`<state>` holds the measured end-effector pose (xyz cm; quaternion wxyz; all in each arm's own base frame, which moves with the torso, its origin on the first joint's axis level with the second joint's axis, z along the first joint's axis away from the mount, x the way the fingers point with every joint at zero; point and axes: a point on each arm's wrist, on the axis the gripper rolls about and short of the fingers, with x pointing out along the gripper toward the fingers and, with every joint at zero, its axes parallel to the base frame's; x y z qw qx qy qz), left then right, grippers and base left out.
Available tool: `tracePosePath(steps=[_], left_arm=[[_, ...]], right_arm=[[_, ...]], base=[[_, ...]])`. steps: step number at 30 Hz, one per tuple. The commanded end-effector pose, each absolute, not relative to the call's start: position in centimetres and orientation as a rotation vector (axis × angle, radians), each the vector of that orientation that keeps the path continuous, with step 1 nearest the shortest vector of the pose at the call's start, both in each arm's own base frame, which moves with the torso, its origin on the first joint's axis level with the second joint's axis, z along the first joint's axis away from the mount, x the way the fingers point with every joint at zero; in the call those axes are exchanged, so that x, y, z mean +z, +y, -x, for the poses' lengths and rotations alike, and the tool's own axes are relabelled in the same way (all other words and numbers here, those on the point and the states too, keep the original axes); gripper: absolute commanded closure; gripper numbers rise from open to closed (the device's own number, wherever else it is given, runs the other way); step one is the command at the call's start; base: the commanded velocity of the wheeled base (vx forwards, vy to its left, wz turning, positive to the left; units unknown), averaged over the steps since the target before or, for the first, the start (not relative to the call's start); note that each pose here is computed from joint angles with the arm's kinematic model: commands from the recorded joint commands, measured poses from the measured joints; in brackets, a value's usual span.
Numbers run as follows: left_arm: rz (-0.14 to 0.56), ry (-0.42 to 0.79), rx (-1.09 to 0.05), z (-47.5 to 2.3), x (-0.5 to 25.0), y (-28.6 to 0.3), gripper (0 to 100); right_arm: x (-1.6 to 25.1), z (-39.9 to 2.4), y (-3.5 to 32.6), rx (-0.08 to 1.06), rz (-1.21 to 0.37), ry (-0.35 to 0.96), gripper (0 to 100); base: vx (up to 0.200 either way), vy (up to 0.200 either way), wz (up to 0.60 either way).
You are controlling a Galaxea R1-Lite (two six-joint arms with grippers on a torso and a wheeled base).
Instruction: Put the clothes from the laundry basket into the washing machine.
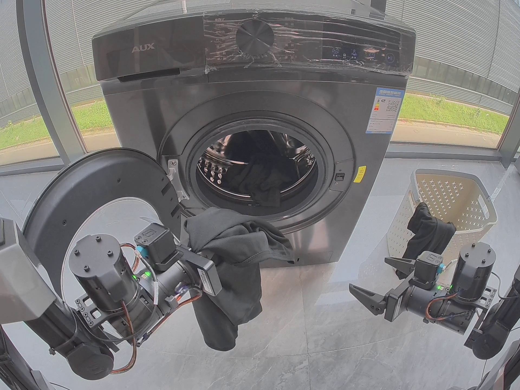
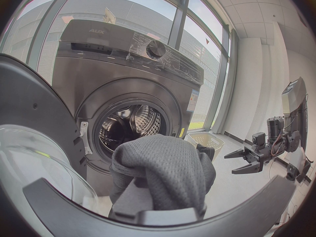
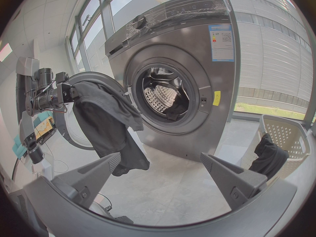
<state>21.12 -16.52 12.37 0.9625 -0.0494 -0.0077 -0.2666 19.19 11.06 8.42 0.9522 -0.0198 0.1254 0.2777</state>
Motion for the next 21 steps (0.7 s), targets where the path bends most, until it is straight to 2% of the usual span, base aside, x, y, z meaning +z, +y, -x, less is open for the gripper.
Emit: tracePosePath(steps=[1, 6, 13, 21], left_arm=[[0.093, 0.005, -0.544, -21.3, 11.8, -16.8, 100], [0.09, 0.021, -0.547, -21.3, 11.4, -17.0, 100], [0.08, 0.047, -0.546, -21.6, 10.6, -17.3, 100], [0.069, 0.062, -0.565, -21.0, 10.3, -17.5, 100]], right_arm=[[8.3, -19.3, 10.5, 0.539, 0.039, 0.26, 0], [8.5, -19.3, 10.6, 0.545, 0.038, 0.254, 0], [8.4, -19.2, 10.7, 0.548, 0.039, 0.255, 0], [8.3, -19.2, 10.7, 0.553, 0.039, 0.26, 0]], base=[[0.0, 0.0, 0.0], [0.0, 0.0, 0.0], [0.2, 0.0, 0.0], [0.0, 0.0, 0.0]])
